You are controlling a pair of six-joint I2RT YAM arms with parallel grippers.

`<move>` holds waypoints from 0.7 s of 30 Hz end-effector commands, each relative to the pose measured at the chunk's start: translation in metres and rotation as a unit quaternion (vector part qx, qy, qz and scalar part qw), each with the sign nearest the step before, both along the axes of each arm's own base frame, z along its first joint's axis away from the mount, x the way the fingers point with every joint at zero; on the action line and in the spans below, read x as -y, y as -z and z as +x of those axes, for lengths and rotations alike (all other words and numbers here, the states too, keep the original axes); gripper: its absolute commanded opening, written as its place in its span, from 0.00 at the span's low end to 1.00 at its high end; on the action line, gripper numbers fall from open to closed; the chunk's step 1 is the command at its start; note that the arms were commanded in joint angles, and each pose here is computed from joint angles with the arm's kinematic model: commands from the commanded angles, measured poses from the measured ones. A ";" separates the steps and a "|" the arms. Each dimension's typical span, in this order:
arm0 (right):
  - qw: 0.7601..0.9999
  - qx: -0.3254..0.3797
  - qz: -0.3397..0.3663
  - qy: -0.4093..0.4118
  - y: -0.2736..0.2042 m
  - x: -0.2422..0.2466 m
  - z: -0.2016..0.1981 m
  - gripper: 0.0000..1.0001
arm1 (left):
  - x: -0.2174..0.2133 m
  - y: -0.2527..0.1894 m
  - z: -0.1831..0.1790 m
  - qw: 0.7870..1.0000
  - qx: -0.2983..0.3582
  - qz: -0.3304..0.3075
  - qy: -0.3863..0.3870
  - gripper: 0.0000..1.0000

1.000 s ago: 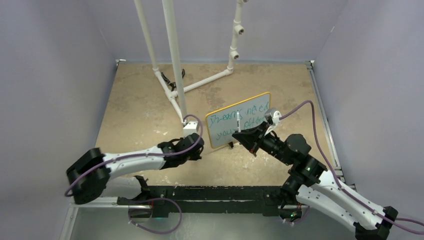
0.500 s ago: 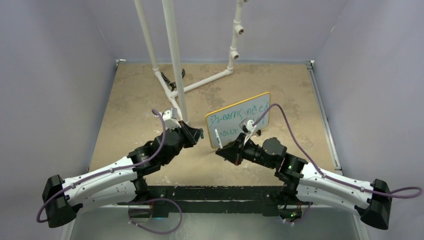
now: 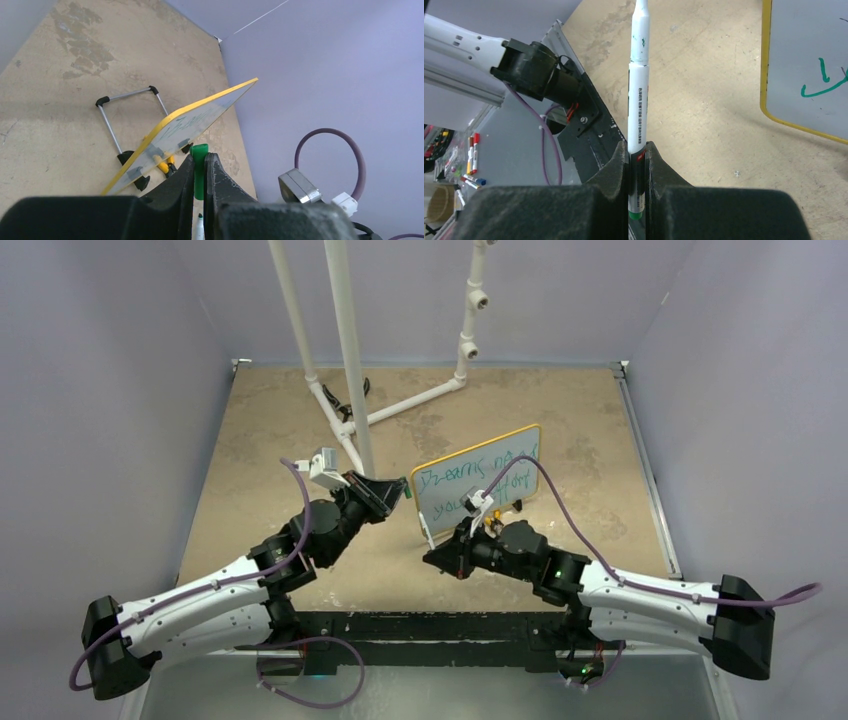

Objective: Write a sentence on the whiteboard
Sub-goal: Close the whiteboard marker at the center of the board.

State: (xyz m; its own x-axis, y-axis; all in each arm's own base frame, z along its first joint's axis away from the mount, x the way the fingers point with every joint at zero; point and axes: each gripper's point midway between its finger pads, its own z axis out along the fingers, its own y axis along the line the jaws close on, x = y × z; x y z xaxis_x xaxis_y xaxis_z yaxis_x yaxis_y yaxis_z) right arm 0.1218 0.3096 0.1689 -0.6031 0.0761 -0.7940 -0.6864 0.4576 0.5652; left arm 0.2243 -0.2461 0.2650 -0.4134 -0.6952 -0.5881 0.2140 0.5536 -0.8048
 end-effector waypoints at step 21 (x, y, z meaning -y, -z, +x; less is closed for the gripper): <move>0.999 0.030 0.031 0.033 -0.039 -0.008 0.017 0.00 | 0.022 -0.004 -0.004 0.998 0.004 -0.034 0.046 0.00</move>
